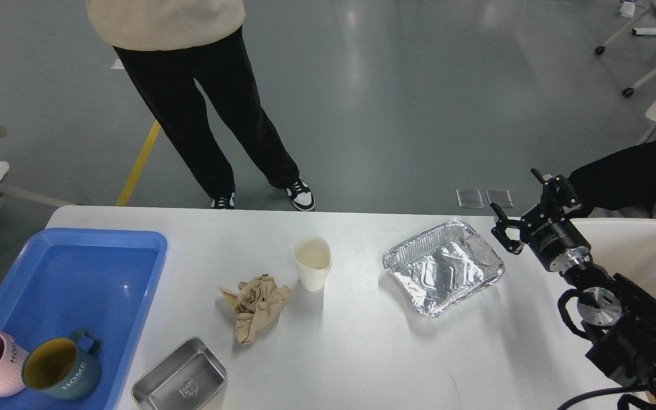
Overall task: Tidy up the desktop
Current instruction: 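Reach the left gripper down toward the small steel box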
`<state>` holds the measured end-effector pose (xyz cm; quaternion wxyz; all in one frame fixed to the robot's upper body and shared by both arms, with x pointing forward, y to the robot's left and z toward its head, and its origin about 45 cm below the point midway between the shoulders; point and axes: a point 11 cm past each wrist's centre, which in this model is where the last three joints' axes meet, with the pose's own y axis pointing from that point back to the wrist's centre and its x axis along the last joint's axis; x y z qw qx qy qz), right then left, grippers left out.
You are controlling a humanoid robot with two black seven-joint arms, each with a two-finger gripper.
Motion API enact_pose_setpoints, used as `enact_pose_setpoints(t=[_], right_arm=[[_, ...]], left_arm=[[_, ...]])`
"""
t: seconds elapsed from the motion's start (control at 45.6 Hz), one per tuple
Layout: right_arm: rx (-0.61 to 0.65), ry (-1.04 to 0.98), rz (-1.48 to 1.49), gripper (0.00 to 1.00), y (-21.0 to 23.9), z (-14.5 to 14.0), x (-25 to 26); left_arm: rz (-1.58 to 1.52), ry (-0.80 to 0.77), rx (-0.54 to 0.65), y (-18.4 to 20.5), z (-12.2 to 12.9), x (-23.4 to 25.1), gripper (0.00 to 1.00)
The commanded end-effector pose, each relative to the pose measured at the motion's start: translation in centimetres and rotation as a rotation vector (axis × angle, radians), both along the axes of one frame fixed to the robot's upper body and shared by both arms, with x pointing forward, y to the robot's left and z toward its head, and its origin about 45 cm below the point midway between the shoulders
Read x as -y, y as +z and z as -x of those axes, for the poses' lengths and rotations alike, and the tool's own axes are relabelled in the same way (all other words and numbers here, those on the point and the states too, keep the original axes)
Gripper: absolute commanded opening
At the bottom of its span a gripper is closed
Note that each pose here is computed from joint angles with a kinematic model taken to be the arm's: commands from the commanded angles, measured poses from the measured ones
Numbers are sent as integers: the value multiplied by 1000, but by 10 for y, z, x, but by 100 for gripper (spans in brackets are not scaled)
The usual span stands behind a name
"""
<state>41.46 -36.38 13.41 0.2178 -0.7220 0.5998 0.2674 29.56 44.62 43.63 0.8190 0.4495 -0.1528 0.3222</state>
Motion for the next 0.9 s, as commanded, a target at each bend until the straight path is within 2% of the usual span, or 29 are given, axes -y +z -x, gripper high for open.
enact_pose_setpoints(t=[0.0, 0.132, 0.351, 0.527, 0.702, 0.878], right_arm=[[4, 1, -3, 100, 1, 0, -1], [7, 8, -4, 100, 2, -1, -3], [5, 7, -3, 100, 1, -1, -3], [-4, 4, -3, 100, -3, 3, -1], [-7, 3, -6, 100, -5, 5, 0], [-7, 2, -4, 100, -5, 6, 1]], left_arm=[[-12, -22, -34, -11, 2, 8, 96], [-40, -67, -131, -44, 10, 24, 96], [-228, -159, -386, -149, 38, 42, 97], [-369, -240, -370, -215, 30, 75, 96], [-417, -267, -353, -248, 25, 110, 96], [-481, -314, -408, -277, 36, 118, 96]])
